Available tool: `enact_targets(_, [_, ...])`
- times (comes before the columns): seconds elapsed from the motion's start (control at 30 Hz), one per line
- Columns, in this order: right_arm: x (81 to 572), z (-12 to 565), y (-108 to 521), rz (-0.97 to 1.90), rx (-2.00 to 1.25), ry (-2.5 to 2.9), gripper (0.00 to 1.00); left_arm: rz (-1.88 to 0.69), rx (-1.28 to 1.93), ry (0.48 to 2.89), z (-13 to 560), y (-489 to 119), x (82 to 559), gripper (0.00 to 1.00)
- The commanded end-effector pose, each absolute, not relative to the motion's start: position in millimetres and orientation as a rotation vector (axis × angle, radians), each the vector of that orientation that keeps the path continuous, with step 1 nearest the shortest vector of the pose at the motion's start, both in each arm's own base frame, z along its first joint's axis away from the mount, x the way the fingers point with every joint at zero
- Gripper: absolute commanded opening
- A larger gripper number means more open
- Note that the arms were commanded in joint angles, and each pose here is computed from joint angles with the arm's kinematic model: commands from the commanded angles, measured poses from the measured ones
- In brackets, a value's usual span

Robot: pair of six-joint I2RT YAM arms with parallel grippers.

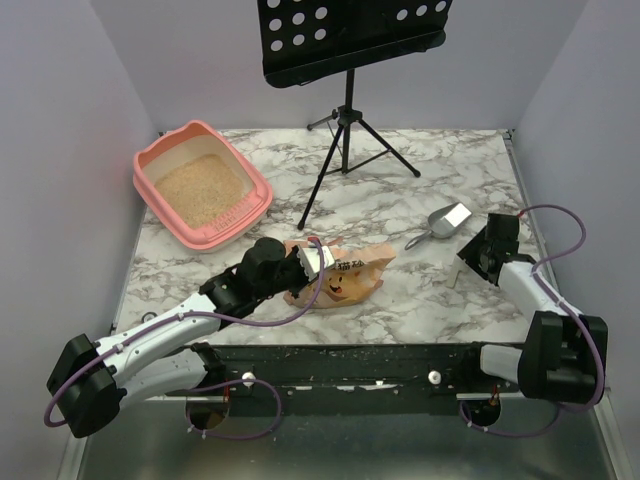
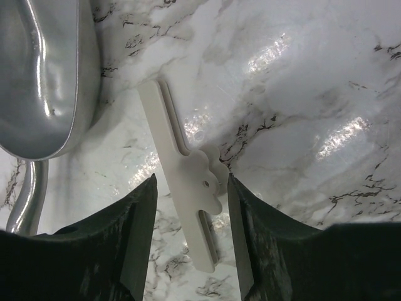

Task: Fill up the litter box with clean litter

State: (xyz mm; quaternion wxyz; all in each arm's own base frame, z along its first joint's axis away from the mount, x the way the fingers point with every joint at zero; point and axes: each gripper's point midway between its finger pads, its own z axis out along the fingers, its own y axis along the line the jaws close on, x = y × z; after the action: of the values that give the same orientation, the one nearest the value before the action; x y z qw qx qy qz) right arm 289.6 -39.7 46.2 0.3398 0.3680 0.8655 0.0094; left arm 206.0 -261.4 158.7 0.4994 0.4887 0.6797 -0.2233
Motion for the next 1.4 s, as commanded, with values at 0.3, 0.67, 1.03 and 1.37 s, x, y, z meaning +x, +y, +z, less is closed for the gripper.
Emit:
enact_targets(0.3, [297,34,-31,0.099,0.967,2.286,0.42,-0.545,1.112,1.551,196,-272,217,0.00])
enact_targets(0.67, [294,31,-29,0.109,0.969,2.281,0.01,-0.530,1.103,1.554,197,-271,219,0.00])
enact_targets(1.03, [286,117,-41,0.064,0.809,2.075,0.01,-0.555,1.143,1.619,197,-276,217,0.22])
enact_targets(1.37, [295,218,27,0.376,0.384,1.917,0.01,-0.602,1.170,1.594,235,-280,208,0.43])
